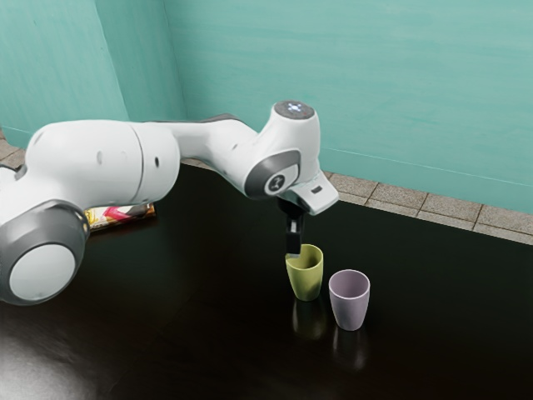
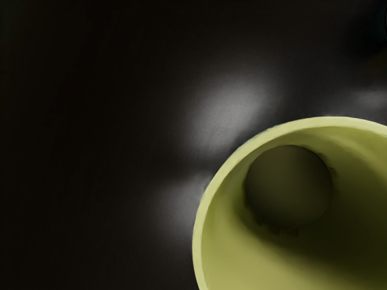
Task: Place the left cup onto the right cup
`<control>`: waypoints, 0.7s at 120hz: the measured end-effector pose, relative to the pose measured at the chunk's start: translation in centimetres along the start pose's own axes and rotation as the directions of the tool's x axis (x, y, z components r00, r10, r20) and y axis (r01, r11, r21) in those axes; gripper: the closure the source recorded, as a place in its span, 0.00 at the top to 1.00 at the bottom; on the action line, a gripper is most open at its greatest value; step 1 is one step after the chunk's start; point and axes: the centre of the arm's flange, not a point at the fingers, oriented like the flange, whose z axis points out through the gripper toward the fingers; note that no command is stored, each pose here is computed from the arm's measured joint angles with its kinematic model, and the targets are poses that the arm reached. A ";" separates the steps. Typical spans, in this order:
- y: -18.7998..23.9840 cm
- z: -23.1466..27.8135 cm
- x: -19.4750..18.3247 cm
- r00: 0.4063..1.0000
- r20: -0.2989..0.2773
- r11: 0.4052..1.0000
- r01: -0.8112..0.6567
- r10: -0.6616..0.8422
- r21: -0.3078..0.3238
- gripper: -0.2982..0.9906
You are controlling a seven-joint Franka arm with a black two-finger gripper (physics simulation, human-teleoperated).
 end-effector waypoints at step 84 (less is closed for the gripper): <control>0.1 2.5 0.5 0.990 -0.087 0.990 0.099 -0.108 -0.101 0.18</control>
